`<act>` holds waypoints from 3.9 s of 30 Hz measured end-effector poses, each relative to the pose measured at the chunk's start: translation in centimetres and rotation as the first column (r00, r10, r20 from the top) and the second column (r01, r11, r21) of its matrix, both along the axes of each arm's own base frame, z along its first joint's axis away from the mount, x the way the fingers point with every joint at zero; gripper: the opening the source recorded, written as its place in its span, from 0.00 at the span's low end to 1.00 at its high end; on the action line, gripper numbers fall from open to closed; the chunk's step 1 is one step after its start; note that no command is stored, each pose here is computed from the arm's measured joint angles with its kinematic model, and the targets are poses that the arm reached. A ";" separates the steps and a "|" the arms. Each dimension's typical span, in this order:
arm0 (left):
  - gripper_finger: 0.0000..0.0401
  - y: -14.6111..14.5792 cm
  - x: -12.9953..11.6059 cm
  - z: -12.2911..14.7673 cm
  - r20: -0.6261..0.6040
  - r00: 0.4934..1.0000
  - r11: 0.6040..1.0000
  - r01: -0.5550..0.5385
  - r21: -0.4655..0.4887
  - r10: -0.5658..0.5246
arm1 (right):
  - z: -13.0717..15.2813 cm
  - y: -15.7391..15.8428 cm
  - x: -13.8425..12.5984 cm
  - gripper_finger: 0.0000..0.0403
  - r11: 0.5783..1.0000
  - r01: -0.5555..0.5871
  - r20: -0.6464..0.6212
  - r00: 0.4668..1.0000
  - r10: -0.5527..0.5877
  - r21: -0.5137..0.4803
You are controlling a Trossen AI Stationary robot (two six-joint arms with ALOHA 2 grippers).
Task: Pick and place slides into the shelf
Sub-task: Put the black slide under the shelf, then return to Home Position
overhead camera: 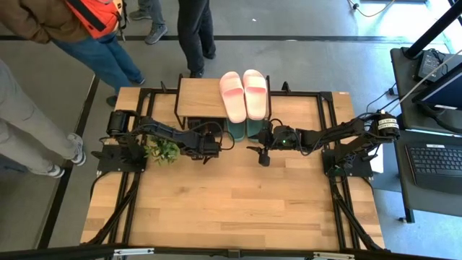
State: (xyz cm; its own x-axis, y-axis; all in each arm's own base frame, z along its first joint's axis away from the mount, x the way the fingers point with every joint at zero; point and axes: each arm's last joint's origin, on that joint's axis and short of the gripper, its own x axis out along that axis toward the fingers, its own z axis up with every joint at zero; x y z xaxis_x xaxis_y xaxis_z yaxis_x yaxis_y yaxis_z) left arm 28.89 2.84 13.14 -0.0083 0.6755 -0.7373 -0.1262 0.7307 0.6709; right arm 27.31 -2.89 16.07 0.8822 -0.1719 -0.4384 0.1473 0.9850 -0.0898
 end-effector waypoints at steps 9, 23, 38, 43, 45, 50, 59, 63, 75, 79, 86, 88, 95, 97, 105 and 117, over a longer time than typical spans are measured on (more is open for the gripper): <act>0.24 -0.1 0.0 0.0 0.002 1.000 1.000 0.000 -0.024 0.000 | 0.0 0.0 0.0 0.49 1.000 0.000 0.000 1.000 0.000 0.000; 0.36 -0.6 0.0 -0.1 0.004 1.000 0.996 0.013 -0.087 -0.013 | 0.0 0.0 0.0 0.49 1.000 0.000 0.000 1.000 0.000 0.000; 0.36 -4.5 -0.9 4.1 0.205 0.977 0.990 0.084 -0.113 -0.060 | 0.0 0.0 0.0 0.49 1.000 0.000 -0.005 1.000 0.000 0.002; 0.36 -5.1 -1.7 6.7 0.341 0.939 0.985 0.087 -0.146 -0.033 | 0.0 0.1 0.0 0.49 1.000 -0.002 -0.005 1.000 0.002 0.004; 0.36 -5.2 -2.0 7.8 0.396 0.918 0.978 0.106 -0.180 -0.027 | 0.0 0.1 0.0 0.49 1.000 -0.002 -0.005 1.000 0.002 0.004; 0.36 -5.6 -2.4 9.8 0.491 0.870 0.912 0.228 -0.340 -0.034 | -0.1 0.1 0.0 0.49 1.000 -0.002 -0.005 1.000 0.002 0.004; 0.36 -5.7 -2.0 9.3 0.468 0.883 0.829 0.289 -0.480 -0.037 | -0.1 0.1 0.0 0.49 1.000 -0.002 -0.006 1.000 0.002 0.005; 0.36 -4.5 -1.4 7.9 0.407 0.914 0.836 0.228 -0.498 -0.007 | 0.0 0.1 0.0 0.49 1.000 -0.001 -0.004 1.000 0.001 0.006; 0.36 0.2 -0.6 4.8 0.277 0.956 0.838 0.073 -0.541 0.096 | 0.0 0.1 0.0 0.49 1.000 -0.002 -0.004 1.000 0.002 0.005; 0.36 1.4 -0.7 4.6 0.265 0.959 0.842 0.061 -0.536 0.100 | 0.0 0.1 0.0 0.49 1.000 -0.002 -0.005 1.000 0.002 0.005; 0.36 3.5 -2.2 2.8 0.226 0.961 0.839 -0.012 -0.544 0.161 | -0.1 0.1 0.0 0.49 1.000 -0.003 -0.006 1.000 0.003 0.002; 0.36 3.9 -2.8 2.0 0.223 0.958 0.837 -0.028 -0.546 0.178 | -0.1 0.1 0.0 0.49 1.000 -0.004 -0.008 1.000 0.004 0.002; 0.36 4.3 -3.4 0.8 0.243 0.950 0.840 -0.036 -0.541 0.196 | -0.1 0.1 0.0 0.49 1.000 -0.003 -0.008 1.000 0.003 0.002; 0.36 4.3 -3.4 0.8 0.242 0.950 0.843 -0.038 -0.536 0.196 | -0.1 0.1 0.0 0.49 1.000 -0.003 -0.008 1.000 0.003 0.002; 0.36 4.2 -3.4 0.8 0.242 0.951 0.847 -0.037 -0.531 0.194 | -0.1 0.1 0.0 0.49 1.000 -0.003 -0.008 1.000 0.003 0.002; 0.36 2.4 -3.2 2.2 0.306 0.938 0.774 0.070 -0.629 0.163 | -0.1 0.1 0.0 0.49 1.000 -0.003 -0.008 1.000 0.003 0.002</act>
